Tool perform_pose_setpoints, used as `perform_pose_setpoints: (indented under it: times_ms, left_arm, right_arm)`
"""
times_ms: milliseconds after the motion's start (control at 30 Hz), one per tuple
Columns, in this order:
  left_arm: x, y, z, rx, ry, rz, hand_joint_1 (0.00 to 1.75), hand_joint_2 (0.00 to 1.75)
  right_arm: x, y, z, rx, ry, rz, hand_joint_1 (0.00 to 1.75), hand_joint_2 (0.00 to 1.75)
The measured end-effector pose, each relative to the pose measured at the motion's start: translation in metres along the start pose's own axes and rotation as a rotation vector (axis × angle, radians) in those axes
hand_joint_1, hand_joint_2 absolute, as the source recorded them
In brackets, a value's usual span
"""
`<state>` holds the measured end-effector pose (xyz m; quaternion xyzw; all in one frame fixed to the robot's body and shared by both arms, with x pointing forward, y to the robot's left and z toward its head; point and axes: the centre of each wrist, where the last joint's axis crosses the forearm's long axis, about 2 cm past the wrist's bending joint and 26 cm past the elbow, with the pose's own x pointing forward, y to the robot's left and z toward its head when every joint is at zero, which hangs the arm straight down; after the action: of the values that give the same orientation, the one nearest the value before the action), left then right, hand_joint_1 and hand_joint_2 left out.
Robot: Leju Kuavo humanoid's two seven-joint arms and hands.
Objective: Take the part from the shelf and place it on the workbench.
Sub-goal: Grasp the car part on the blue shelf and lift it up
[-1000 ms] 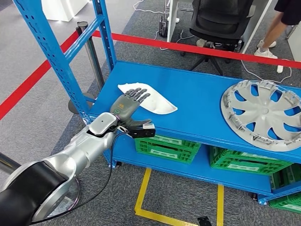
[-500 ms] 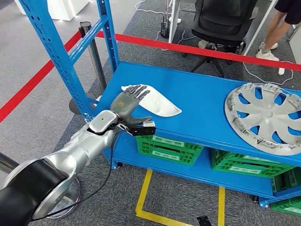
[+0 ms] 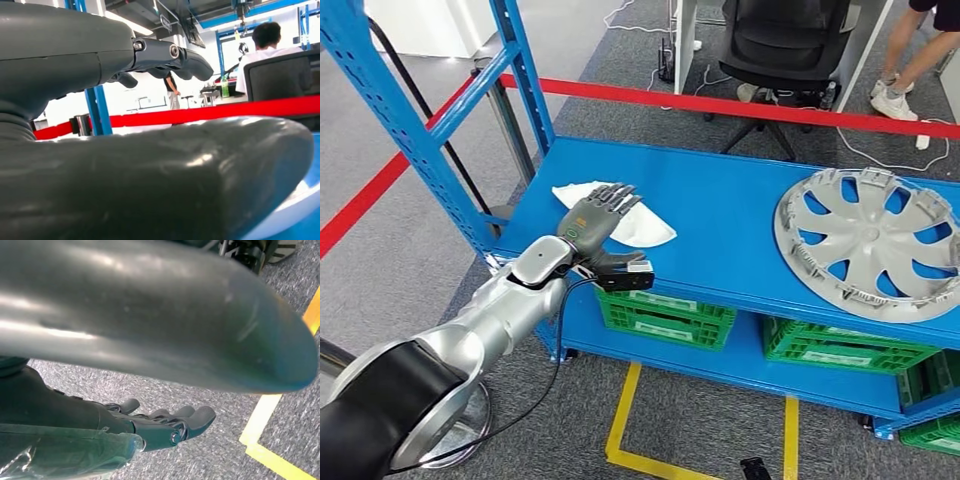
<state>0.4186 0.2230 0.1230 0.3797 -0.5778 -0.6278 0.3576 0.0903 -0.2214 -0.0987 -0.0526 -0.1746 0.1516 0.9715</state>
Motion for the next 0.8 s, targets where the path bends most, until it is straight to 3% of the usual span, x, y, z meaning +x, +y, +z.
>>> perform_pose_setpoints:
  times_ms: [433, 567, 800]
  left_arm:
    - [0.0035, -0.0038, 0.0019, 0.017, -0.009, 0.021, 0.00, 0.00]
    - [0.0037, -0.0047, 0.0023, -0.001, 0.007, 0.027, 0.00, 1.75]
    - [0.0041, -0.0070, 0.0029, -0.064, 0.022, 0.033, 0.00, 1.75]
  right_arm:
    - [-0.0027, 0.0008, 0.0005, 0.001, 0.006, -0.003, 0.00, 0.00]
    - [-0.0026, 0.0008, 0.0004, 0.001, 0.006, -0.004, 0.00, 0.00]
    - [-0.0030, 0.0010, 0.0005, 0.003, 0.009, -0.005, 0.00, 0.00]
